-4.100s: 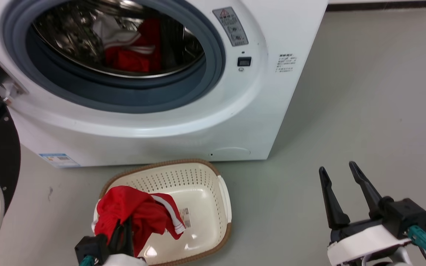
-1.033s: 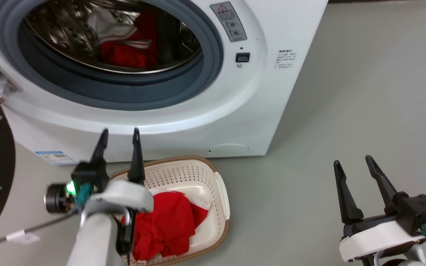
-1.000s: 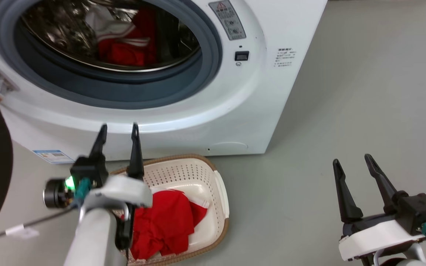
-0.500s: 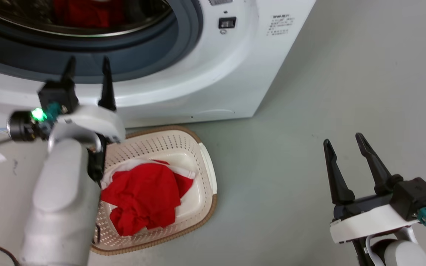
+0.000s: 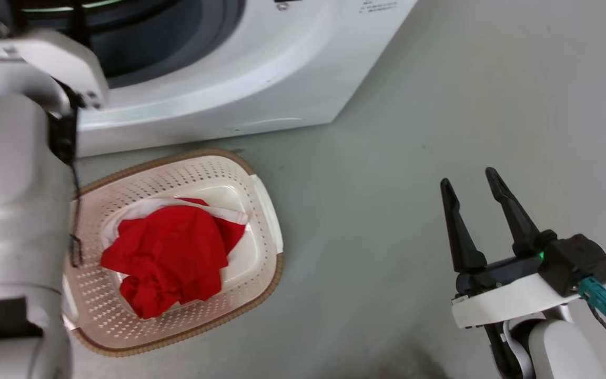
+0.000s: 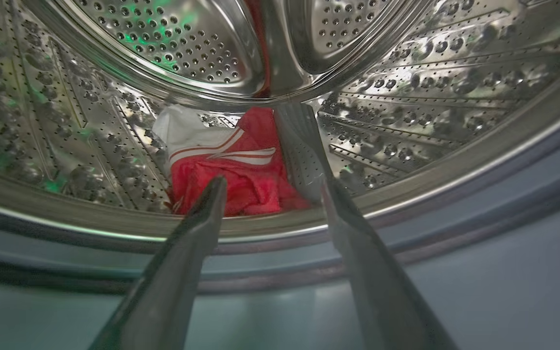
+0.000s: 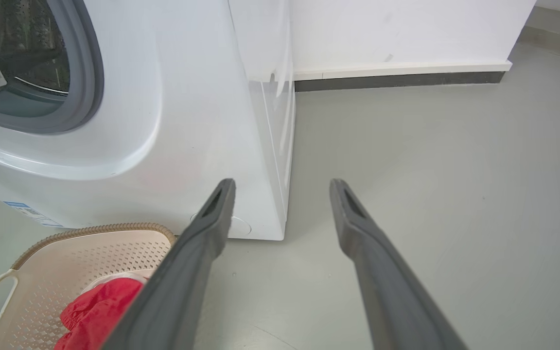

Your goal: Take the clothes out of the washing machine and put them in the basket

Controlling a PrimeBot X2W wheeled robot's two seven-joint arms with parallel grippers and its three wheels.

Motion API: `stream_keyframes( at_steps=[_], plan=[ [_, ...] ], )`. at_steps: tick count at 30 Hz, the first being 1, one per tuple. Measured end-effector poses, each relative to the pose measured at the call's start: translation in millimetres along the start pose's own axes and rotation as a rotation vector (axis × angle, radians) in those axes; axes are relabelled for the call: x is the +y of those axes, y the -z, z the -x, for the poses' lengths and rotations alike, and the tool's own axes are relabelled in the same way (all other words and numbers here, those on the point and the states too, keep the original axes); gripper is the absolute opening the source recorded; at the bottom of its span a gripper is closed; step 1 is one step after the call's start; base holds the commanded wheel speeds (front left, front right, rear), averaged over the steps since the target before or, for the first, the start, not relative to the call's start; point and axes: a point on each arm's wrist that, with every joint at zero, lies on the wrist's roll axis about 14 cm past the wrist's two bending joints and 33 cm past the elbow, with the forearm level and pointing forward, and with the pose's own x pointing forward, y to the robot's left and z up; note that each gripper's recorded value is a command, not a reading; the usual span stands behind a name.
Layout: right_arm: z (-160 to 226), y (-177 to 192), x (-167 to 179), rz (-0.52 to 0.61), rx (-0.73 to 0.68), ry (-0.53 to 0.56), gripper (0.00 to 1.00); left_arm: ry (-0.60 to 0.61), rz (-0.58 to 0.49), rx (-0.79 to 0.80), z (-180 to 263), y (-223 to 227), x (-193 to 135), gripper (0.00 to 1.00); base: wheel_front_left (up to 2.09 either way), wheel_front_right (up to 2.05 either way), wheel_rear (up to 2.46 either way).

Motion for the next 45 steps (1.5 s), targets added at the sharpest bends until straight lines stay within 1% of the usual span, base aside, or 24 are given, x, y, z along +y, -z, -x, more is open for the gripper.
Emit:
stream_keyframes(
  at_steps=[12,18,24,29,36,37,38,40,45],
  plan=[
    [4.6,21.5,-19.3,-0.021,0.045,0.059,1.00,-0.005,-0.022,0.181,-59.7,13.5,10.6,1.00,0.00,0.00,0.00],
    [8.4,33.8,-28.1,-0.036,0.075,0.089,1.00,-0.012,-0.054,0.299,-82.7,28.8,15.6,1.00,0.00,0.00,0.00],
    [14.9,50.8,-33.5,-0.049,0.126,0.114,1.00,-0.015,-0.059,0.422,-102.0,45.2,18.9,1.00,0.00,0.00,0.00],
    [18.5,58.5,-37.7,-0.056,0.152,0.132,1.00,-0.032,-0.051,0.572,-106.6,70.2,22.3,1.00,0.00,0.00,0.00],
    [24.6,65.4,-42.0,-0.057,0.178,0.152,1.00,-0.049,-0.038,0.699,-108.1,85.1,18.4,1.00,0.00,0.00,0.00],
    [24.9,65.5,-41.8,-0.059,0.179,0.152,1.00,-0.055,-0.030,0.710,-107.4,85.9,17.9,0.10,0.00,0.00,0.00],
    [24.8,65.1,-41.6,-0.061,0.178,0.152,1.00,-0.062,-0.028,0.713,-106.9,85.8,18.0,0.00,0.00,0.00,0.00],
    [24.9,64.3,-41.5,-0.063,0.176,0.152,1.00,-0.070,-0.037,0.706,-106.1,84.9,19.2,0.00,0.00,0.00,0.00],
    [24.4,60.8,-42.0,-0.066,0.165,0.154,1.00,-0.097,-0.066,0.602,-109.8,68.5,26.6,0.00,0.00,0.00,0.00]
  ],
)
